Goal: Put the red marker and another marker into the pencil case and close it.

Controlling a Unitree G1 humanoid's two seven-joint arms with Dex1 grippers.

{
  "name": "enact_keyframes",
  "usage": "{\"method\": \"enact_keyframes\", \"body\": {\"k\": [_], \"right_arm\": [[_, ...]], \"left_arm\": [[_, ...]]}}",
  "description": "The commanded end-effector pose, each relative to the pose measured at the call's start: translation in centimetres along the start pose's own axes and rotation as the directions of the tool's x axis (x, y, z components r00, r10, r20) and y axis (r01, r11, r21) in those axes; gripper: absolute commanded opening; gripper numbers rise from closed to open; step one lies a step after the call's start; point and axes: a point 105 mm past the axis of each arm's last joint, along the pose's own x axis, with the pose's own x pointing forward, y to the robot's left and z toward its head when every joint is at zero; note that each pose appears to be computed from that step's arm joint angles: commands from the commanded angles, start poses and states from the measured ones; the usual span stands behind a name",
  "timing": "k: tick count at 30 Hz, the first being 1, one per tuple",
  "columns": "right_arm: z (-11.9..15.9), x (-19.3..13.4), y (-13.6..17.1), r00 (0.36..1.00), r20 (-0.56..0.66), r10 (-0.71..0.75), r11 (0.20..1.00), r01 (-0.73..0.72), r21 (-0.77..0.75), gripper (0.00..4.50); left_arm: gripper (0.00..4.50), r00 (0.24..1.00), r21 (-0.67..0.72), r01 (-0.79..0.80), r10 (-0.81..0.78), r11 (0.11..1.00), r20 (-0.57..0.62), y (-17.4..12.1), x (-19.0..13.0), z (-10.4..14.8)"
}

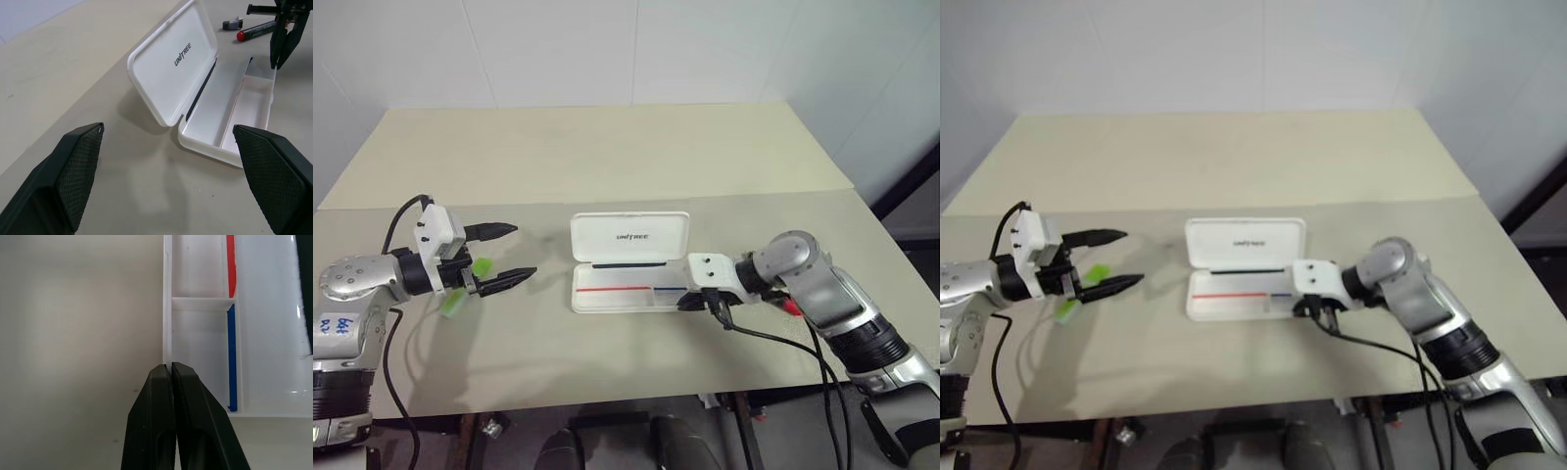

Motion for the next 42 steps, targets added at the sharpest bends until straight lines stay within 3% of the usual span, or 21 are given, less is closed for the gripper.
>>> {"method": "enact_keyframes", "body": {"k": [1, 8, 11, 14, 26, 32, 35, 41, 42], "right_arm": [[-0.2, -1.0, -0.2, 0.998, -0.001, -0.056, 0.998, 0.056, -0.009, 0.03], [0.0, -0.4, -0.8, 0.997, 0.028, -0.077, 0.997, 0.077, 0.014, 0.03], [0.2, -0.2, -1.0, 0.996, 0.041, -0.082, 0.997, 0.082, -0.003, 0.7], [0.8, -0.1, -1.5, 0.993, 0.062, -0.096, 0.995, 0.097, -0.017, 1.68], [2.5, -1.4, 0.1, 0.991, 0.137, 0.001, 0.999, 0.006, -0.047, 1.68], [2.3, -2.9, 0.1, 0.99, 0.143, -0.013, 1.0, 0.011, 0.013, 1.68], [1.1, -5.1, -1.1, 0.987, 0.102, -0.125, 0.989, 0.115, 0.097, 2.25], [-2.1, -8.9, -2.3, 0.958, -0.007, -0.286, 0.928, 0.279, 0.247, 4.34], [-2.8, -9.5, -2.4, 0.953, -0.032, -0.301, 0.917, 0.299, 0.266, 4.46]], "left_arm": [[4.5, 1.0, 0.025, 0.007, -0.007, 1.0, 0.017, 0.1, 0.2, 0.5], [4.5, 1.0, 0.029, 0.012, -0.012, 1.0, 0.025, 0.2, 0.5, 0.8], [4.5, 1.0, 0.031, 0.008, -0.009, 0.999, 0.028, 0.3, 0.4, 0.9], [4.5, 1.0, 0.032, 0.008, -0.009, 0.999, 0.029, 0.4, 0.4, 1.0], [4.5, 1.0, 0.034, 0.013, -0.014, 0.999, 0.025, 0.2, 0.2, 1.2], [4.5, 0.999, 0.038, 0.022, -0.023, 0.999, 0.029, 0.2, 0.4, 1.4], [4.5, 0.998, 0.053, 0.051, -0.053, 0.997, 0.034, -0.1, 0.9, 1.8], [4.5, 0.987, 0.066, 0.147, -0.151, 0.987, 0.052, -1.2, 1.9, 2.8], [4.5, 0.983, 0.064, 0.173, -0.177, 0.983, 0.057, -1.5, 2.1, 3.1]]}}
